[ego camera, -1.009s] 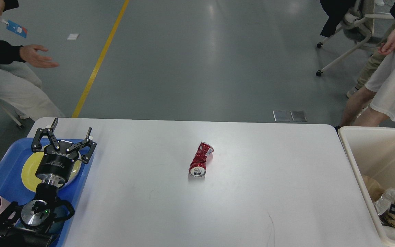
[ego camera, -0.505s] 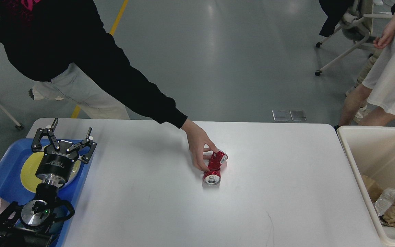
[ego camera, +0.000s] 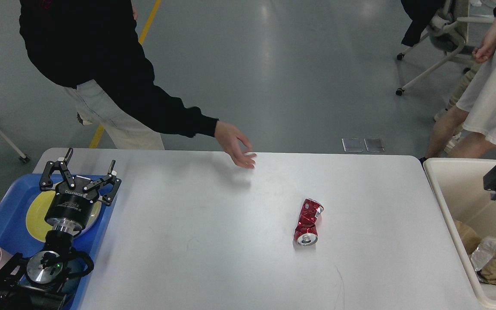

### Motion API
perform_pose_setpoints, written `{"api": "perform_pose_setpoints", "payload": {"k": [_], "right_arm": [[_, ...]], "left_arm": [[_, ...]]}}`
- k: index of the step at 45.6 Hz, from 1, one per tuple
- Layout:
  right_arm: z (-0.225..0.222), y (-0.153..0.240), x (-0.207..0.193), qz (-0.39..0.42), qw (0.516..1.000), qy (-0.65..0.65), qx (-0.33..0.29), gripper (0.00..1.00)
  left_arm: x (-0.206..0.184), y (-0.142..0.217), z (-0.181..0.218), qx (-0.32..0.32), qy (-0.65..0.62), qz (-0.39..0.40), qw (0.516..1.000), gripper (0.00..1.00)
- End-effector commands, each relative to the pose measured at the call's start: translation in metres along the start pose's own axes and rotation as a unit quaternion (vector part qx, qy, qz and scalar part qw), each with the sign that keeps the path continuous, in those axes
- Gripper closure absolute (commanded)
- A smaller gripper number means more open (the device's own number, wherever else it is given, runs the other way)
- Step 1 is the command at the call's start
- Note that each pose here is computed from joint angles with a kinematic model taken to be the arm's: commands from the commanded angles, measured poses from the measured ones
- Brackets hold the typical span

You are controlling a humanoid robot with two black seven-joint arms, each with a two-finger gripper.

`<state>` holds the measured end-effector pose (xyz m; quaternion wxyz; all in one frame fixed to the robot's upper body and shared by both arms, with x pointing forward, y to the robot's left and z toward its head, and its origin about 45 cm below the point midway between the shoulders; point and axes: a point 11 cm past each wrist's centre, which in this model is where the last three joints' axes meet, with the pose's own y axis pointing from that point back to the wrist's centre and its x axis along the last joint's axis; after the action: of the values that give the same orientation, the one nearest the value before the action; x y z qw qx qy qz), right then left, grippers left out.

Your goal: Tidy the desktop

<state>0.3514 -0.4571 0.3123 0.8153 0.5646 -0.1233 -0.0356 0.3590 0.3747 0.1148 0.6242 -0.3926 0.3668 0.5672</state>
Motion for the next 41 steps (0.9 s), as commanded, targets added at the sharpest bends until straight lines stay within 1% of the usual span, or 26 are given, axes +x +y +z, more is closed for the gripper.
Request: {"api": "perform_pose_setpoints", "payload": {"k": [1, 7, 10, 15, 17, 23, 32, 37, 41], "right_arm": [[-0.04, 0.079, 0.005, 0.006, 0.998, 0.067, -0.012, 0.0], [-0.079, 0.128, -0.005, 0.001, 0.993, 0.109, 0.044, 0.0], [-0.098, 0.152, -0.015, 0.015, 0.988, 0.134, 0.07, 0.0], [-0.128, 0.181, -0.036, 0.038, 0.977, 0.182, 0.101, 0.0], [-0.138, 0.186, -0.046, 0.041, 0.973, 0.199, 0.113, 0.0], [-0.145, 0.18, -0.056, 0.057, 0.97, 0.201, 0.123, 0.0], [-0.146, 0.168, -0.055, 0.068, 0.971, 0.191, 0.127, 0.0], [-0.151, 0.154, -0.054, 0.063, 0.971, 0.19, 0.13, 0.0], [-0.155, 0.136, -0.052, 0.059, 0.972, 0.186, 0.132, 0.0]], "left_arm": [[0.0, 0.0, 0.0, 0.0, 0.0, 0.0, 1.0, 0.03], [0.0, 0.0, 0.0, 0.0, 0.0, 0.0, 1.0, 0.03], [0.0, 0.0, 0.0, 0.0, 0.0, 0.0, 1.0, 0.03], [0.0, 0.0, 0.0, 0.0, 0.0, 0.0, 1.0, 0.03], [0.0, 0.0, 0.0, 0.0, 0.0, 0.0, 1.0, 0.03], [0.0, 0.0, 0.0, 0.0, 0.0, 0.0, 1.0, 0.04], [0.0, 0.0, 0.0, -0.001, 0.0, 0.0, 1.0, 0.03], [0.0, 0.0, 0.0, -0.001, 0.0, 0.0, 1.0, 0.03], [0.0, 0.0, 0.0, -0.001, 0.0, 0.0, 1.0, 0.03]]}}
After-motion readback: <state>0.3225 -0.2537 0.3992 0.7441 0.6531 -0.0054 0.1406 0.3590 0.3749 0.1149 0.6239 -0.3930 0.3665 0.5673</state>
